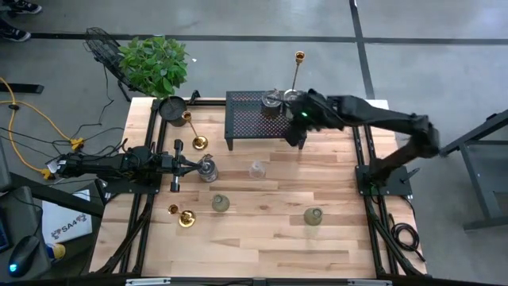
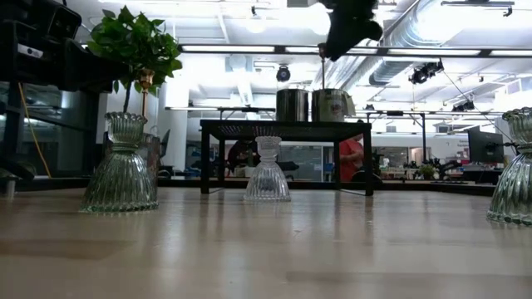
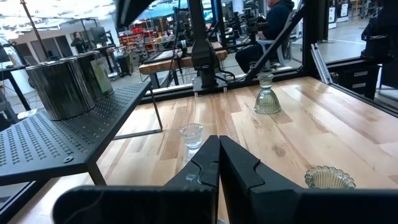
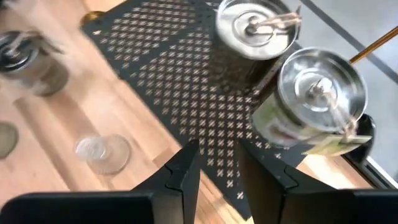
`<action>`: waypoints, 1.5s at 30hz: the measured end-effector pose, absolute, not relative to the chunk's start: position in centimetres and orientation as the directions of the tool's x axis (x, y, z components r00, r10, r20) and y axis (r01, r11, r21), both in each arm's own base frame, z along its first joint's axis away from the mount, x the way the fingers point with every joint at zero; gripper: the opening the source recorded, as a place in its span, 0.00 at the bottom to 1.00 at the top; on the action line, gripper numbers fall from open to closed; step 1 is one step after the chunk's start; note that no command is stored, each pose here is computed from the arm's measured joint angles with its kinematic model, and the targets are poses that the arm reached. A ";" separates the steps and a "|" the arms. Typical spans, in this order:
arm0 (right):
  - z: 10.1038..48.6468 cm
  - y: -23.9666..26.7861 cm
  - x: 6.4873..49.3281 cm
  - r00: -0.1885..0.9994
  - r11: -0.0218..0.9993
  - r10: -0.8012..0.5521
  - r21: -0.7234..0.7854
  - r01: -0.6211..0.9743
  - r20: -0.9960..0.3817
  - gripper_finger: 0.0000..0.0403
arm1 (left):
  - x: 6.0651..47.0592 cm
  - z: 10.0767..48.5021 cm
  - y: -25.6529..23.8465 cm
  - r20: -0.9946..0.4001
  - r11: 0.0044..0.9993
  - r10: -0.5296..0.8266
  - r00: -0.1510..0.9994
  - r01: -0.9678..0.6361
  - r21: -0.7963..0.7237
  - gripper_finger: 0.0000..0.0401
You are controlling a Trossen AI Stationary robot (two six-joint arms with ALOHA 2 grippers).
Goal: Pick & Place candle stick holders
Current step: Put the bottom gold candle holder on the shelf aligned with the other gold candle holder on the shelf
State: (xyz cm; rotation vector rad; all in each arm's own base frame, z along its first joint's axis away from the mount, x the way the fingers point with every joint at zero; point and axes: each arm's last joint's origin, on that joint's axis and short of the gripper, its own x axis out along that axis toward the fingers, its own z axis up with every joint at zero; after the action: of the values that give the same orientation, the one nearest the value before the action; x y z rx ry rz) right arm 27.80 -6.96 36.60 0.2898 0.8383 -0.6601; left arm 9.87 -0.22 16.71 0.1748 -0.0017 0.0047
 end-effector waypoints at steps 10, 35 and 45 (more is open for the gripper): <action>31.9 -2.1 21.0 0.709 0.905 -0.293 0.053 0.422 -0.642 0.25 | 9.9 16.7 -0.2 0.002 0.985 0.005 1.000 -0.005 0.174 0.00; 20.5 0.9 13.5 0.994 0.995 -0.024 0.095 0.035 -0.110 0.25 | 9.9 16.7 -0.2 0.002 0.985 0.005 1.000 -0.005 0.174 0.00; 18.2 1.1 12.3 0.999 0.998 0.012 0.066 -0.010 -0.030 0.25 | 9.9 16.7 -0.2 0.002 0.985 0.004 1.000 -0.005 0.174 0.00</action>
State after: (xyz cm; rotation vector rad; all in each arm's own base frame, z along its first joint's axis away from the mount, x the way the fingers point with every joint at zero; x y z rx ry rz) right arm 12.34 1.11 18.22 0.0655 0.0301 0.0110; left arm 9.87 -0.22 16.71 0.1748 -0.0019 0.0047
